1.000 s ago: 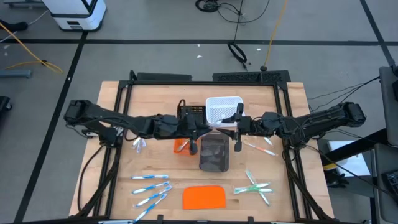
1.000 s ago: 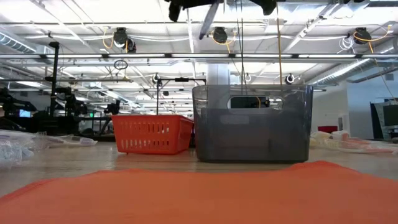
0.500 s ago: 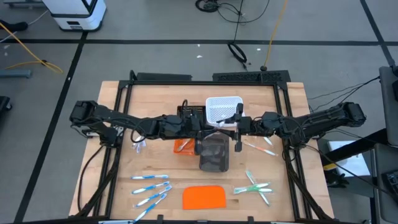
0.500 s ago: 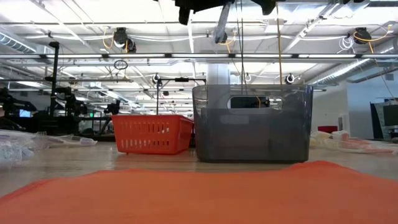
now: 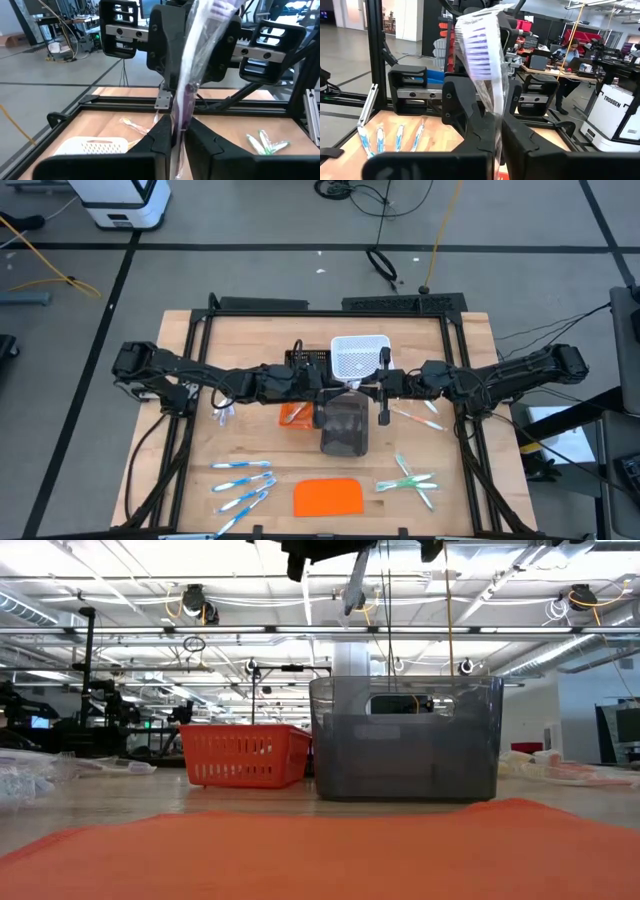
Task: Pick & Place Toothbrushes
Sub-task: Put the violet toothbrush into the transparent bin
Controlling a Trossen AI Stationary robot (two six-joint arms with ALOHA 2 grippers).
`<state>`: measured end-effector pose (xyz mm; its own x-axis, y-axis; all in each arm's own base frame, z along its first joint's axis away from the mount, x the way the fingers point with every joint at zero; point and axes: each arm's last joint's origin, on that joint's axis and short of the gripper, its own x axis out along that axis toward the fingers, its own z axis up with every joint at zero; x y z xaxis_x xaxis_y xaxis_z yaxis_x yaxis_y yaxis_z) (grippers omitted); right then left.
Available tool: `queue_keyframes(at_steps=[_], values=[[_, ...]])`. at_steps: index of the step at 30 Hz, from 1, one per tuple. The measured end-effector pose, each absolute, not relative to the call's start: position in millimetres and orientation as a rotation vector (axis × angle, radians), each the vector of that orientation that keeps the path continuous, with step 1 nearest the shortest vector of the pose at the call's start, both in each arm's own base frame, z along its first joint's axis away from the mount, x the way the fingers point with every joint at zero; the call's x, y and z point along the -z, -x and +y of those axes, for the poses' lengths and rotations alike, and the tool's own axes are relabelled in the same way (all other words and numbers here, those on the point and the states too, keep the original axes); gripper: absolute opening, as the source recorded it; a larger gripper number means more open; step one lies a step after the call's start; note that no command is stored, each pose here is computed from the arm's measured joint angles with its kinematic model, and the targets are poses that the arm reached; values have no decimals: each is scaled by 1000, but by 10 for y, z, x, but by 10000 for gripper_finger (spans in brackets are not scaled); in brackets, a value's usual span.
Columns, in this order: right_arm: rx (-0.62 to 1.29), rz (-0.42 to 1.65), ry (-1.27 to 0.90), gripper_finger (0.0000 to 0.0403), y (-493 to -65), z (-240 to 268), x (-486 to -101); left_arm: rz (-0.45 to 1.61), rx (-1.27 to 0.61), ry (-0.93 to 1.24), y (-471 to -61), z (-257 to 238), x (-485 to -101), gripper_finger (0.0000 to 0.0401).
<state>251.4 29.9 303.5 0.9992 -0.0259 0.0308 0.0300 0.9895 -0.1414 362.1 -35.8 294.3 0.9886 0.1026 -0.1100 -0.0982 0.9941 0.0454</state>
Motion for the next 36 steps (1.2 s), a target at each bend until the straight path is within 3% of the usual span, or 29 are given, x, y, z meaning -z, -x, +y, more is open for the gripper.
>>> queue_keyframes(at_steps=[9,24,36], values=[[19,-23,143,3,-2515,302,-3029,121,-99,-64,-3620,-359,-2936,45],[18,33,98,1,-2494,298,-2988,164,-206,-199,-3536,-405,-2990,174],[20,195,-61,1,-2466,302,-2836,279,-285,-233,-3368,-381,-3037,189]])
